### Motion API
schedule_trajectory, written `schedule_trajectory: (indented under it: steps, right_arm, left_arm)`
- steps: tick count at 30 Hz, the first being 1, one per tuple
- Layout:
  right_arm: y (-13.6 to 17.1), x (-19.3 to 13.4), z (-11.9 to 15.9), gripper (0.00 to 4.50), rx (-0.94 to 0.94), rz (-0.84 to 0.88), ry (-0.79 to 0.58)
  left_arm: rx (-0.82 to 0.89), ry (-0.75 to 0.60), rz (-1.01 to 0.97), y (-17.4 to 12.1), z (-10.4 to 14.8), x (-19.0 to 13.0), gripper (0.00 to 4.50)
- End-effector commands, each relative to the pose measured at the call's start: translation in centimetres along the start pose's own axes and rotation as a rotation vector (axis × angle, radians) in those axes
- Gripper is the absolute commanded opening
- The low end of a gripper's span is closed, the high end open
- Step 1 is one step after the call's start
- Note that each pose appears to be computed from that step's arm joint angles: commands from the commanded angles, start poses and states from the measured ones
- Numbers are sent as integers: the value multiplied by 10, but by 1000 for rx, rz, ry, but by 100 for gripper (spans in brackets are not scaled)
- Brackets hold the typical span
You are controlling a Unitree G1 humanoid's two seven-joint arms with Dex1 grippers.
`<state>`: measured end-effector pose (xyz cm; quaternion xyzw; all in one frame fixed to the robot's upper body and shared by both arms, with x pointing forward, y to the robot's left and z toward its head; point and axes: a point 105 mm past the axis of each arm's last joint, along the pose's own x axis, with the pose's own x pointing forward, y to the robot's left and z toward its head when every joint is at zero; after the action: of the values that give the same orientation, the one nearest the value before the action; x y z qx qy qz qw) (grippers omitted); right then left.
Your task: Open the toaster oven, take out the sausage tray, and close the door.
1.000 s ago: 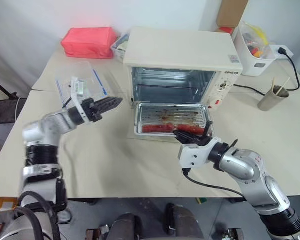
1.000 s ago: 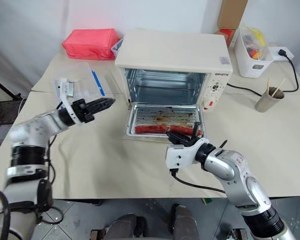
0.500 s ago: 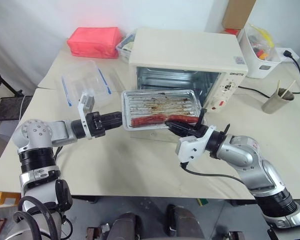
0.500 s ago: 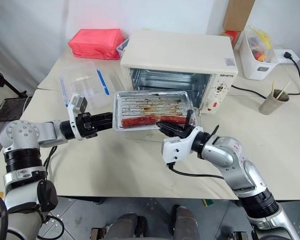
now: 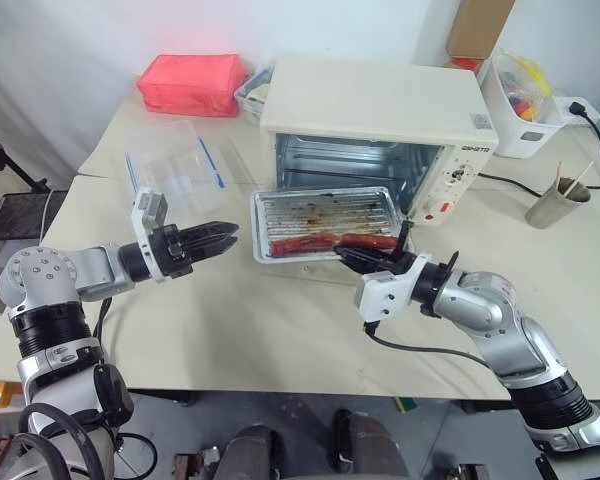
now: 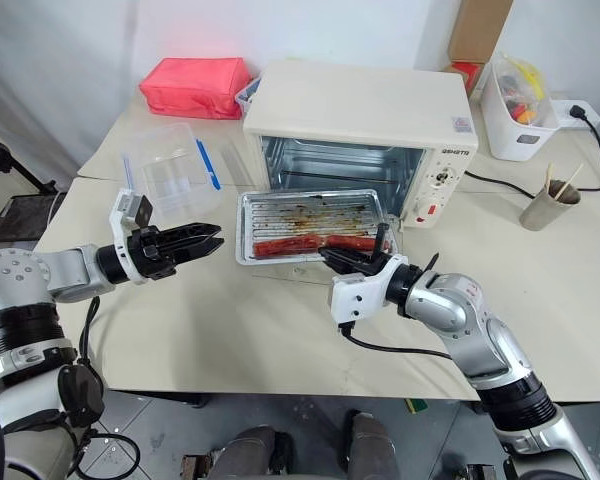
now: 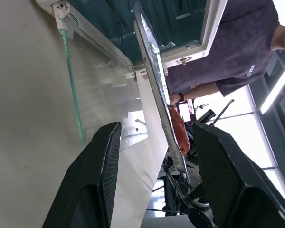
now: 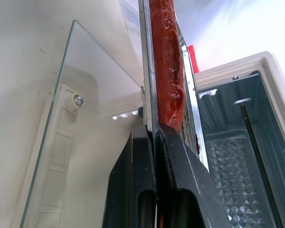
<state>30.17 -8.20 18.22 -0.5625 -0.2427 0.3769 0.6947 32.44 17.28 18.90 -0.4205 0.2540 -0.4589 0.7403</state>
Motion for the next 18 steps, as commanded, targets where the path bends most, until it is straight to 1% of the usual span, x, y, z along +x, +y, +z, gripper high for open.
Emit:
schedule_trajectory:
  steps: [1, 8, 11, 14, 18]
  right_arm:
    - [-8, 1, 11, 1, -70, -9, -54]
    - [-5, 4, 14, 1, -80, 14, -84]
    - [-6, 5, 17, 1, -90, 13, -107]
    - [-6, 6, 19, 0, -94, 13, -119]
    - [-7, 6, 19, 0, -86, 16, -124]
  left_arm:
    - [-9, 9, -59, -7, -1, 11, 250]
    - [-69, 17, -124, -12, 0, 29, 250]
    - [-95, 40, -144, -13, -6, 35, 250]
    - [-130, 40, -152, -11, -8, 40, 196]
    - [-150, 31, -131, -7, -10, 42, 73]
